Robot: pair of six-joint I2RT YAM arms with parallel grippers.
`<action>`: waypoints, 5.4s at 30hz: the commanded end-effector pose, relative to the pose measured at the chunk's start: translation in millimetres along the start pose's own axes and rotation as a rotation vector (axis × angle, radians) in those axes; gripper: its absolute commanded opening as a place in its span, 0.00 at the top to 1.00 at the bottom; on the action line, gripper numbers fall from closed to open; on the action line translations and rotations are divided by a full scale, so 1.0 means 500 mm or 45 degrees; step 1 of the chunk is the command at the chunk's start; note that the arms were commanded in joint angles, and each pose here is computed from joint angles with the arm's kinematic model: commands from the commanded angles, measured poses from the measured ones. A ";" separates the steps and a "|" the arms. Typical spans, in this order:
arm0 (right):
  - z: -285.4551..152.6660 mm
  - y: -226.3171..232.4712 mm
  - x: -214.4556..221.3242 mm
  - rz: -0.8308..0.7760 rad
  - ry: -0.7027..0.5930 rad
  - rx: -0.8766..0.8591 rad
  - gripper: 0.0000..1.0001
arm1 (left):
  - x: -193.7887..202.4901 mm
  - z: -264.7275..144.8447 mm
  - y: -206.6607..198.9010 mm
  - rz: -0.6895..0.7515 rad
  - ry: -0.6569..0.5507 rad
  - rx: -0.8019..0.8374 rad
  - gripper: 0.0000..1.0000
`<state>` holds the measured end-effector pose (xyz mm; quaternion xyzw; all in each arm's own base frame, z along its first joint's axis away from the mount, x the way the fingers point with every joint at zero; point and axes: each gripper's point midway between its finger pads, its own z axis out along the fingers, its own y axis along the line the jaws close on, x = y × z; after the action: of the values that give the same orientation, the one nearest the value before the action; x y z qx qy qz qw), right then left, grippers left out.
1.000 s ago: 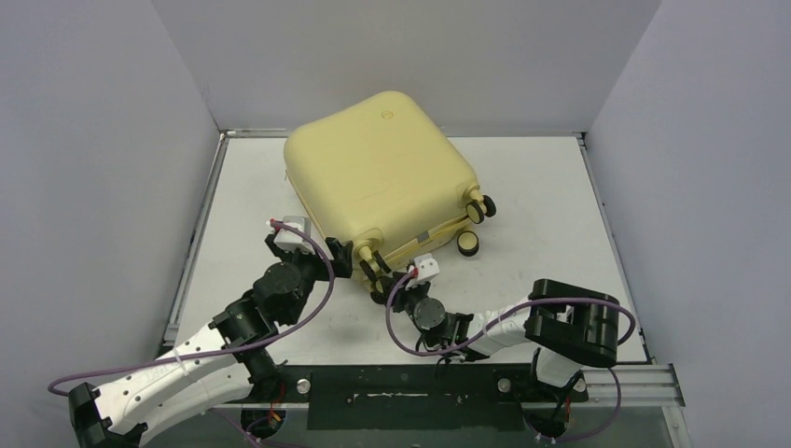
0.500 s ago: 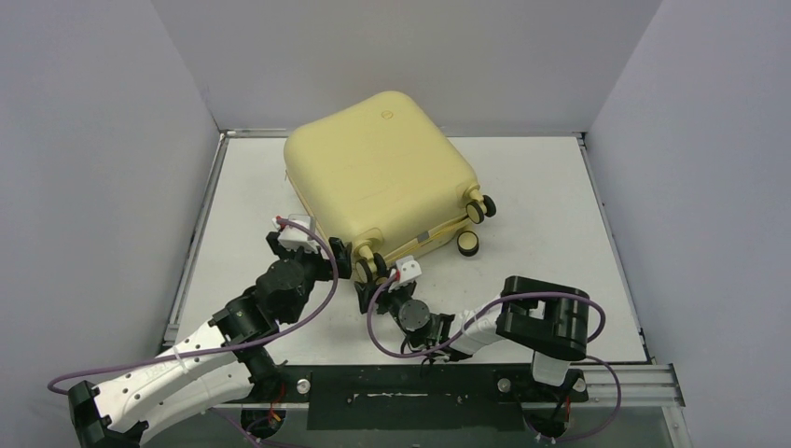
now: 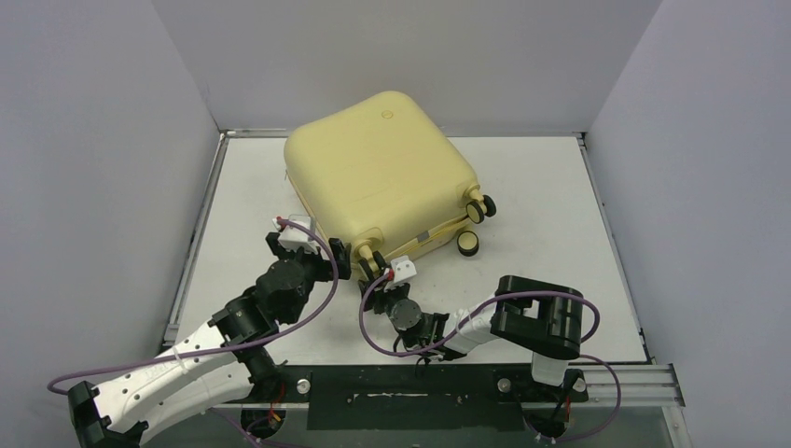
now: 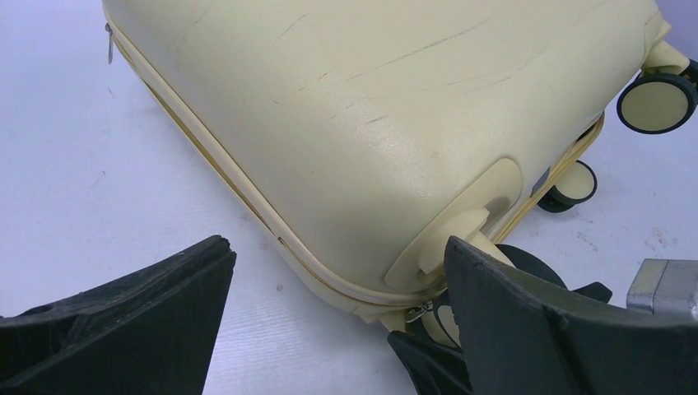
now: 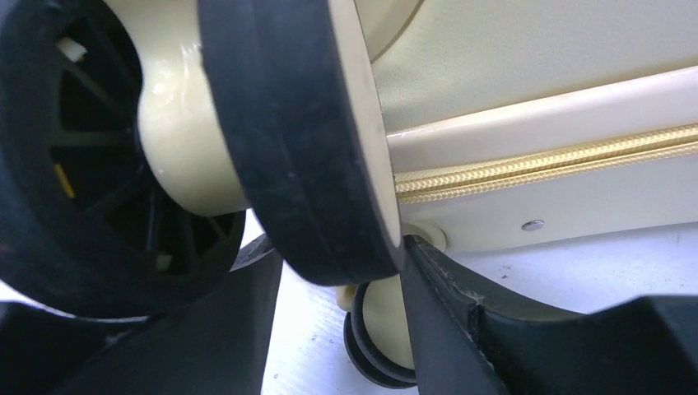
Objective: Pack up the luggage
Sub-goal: Zip the luggage at the center of the board.
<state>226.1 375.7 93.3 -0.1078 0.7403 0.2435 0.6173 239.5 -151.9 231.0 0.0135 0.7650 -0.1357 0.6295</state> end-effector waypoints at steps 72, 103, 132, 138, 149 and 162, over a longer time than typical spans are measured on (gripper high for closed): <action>0.065 -0.040 -0.074 0.091 -0.129 0.356 1.00 | -0.021 -0.008 -0.016 -0.065 -0.022 0.034 0.03; -0.076 -0.304 -0.403 0.127 0.004 0.277 0.09 | -0.013 -0.043 0.034 -0.372 -0.151 -0.001 0.03; 0.049 -0.507 -0.301 0.035 0.437 0.241 0.28 | -0.057 0.088 0.090 -0.572 0.031 -0.080 0.03; 0.036 -0.488 -0.297 0.053 0.446 0.230 0.70 | -0.035 0.143 0.089 -0.590 0.066 0.038 0.03; -0.078 -0.445 -0.288 0.176 0.389 0.266 1.00 | -0.018 0.237 -0.012 -0.518 0.108 0.420 0.03; -0.128 -0.412 -0.420 0.252 0.171 0.276 1.00 | -0.066 0.268 0.014 -0.473 0.042 0.262 0.03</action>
<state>296.0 122.5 166.1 0.0047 0.8788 0.1537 0.4516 390.3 -183.9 222.4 -0.0593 0.7454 -0.3507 0.5638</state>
